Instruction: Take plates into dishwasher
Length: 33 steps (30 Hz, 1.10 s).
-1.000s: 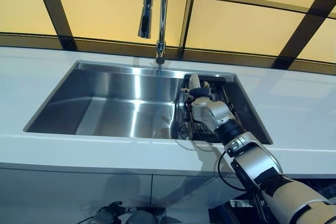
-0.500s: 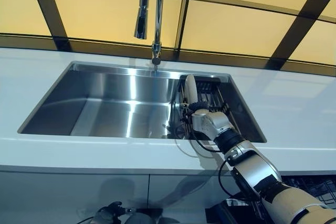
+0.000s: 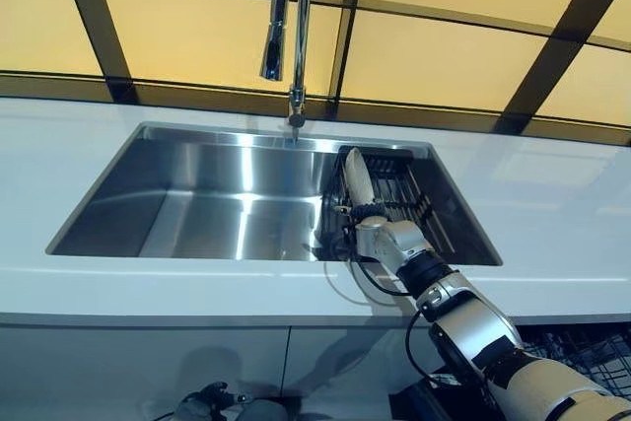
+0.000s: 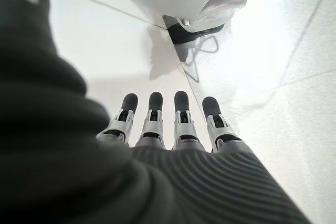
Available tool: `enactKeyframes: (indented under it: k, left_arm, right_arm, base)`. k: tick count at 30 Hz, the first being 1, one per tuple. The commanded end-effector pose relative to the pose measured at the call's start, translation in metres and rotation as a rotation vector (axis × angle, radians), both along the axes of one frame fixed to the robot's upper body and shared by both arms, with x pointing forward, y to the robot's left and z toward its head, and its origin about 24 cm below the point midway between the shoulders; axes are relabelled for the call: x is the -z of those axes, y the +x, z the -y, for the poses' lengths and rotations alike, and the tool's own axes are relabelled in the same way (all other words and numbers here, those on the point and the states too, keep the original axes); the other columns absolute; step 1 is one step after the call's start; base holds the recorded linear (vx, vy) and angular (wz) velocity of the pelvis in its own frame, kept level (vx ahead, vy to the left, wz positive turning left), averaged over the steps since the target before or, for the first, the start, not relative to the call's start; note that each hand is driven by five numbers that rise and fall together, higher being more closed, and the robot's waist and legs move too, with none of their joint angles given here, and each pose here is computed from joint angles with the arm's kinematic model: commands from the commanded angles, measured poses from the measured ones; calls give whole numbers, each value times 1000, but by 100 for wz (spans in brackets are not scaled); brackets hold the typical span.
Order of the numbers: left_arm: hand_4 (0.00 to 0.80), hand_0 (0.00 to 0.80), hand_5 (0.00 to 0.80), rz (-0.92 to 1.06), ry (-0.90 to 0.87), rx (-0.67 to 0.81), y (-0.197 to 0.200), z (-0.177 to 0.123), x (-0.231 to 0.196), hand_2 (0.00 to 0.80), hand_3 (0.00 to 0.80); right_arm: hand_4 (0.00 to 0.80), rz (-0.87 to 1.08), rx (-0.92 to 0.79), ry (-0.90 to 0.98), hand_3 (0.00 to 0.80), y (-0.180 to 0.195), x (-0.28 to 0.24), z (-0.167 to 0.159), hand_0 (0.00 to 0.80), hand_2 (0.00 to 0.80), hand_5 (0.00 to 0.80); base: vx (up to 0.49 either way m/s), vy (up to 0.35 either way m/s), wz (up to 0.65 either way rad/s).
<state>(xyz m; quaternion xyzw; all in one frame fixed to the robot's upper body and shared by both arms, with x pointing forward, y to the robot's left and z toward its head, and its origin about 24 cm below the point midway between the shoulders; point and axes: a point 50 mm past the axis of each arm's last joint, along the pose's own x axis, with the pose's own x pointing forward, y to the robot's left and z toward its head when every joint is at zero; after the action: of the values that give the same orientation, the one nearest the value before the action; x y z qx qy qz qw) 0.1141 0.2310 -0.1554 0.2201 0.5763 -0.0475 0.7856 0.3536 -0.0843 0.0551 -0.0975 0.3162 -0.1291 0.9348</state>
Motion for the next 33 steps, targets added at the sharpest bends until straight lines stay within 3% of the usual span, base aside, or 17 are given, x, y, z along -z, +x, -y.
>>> enactKeyframes:
  k: [1,4,7,8,10,12,26,33]
  left_arm:
    - [0,0,0,-7,-20,38,4,15,3,0,0]
    - [0,0,0,-9,-20,38,3,16,3,0,0]
    - [0,0,0,-11,-20,40,2,16,4,0,0]
    - [0,0,0,-10,-20,41,2,17,4,0,0]
    - [0,0,0,-11,-21,42,1,17,4,0,0]
    - [0,0,0,-14,-21,42,1,17,4,0,0]
    - [0,0,0,-22,-20,57,0,19,5,0,0]
    - [0,0,0,-27,-20,67,0,19,5,0,0]
  right_arm:
    - [0,74,46,-26,0,9,-13,13,0,0,0]
    - [0,85,59,-21,0,10,-15,14,0,0,0]
    - [157,97,69,-23,157,9,-16,13,157,157,157]
    - [351,102,77,-24,351,10,-17,13,351,351,351]
    - [530,118,89,-31,530,10,-18,15,530,530,530]
    - [800,129,101,-32,800,11,-20,15,800,800,800]
    - [800,181,130,-44,800,15,-29,17,800,800,800]
    - [800,292,131,-142,800,23,-49,24,800,800,800]
  base:
    - [17,8,20]
    - [8,2,-2]
    - [8,1,1]
    - [11,3,4]
    - [10,3,5]
    - [18,-1,6]
    - [4,-1,1]
    - [0,0,0]
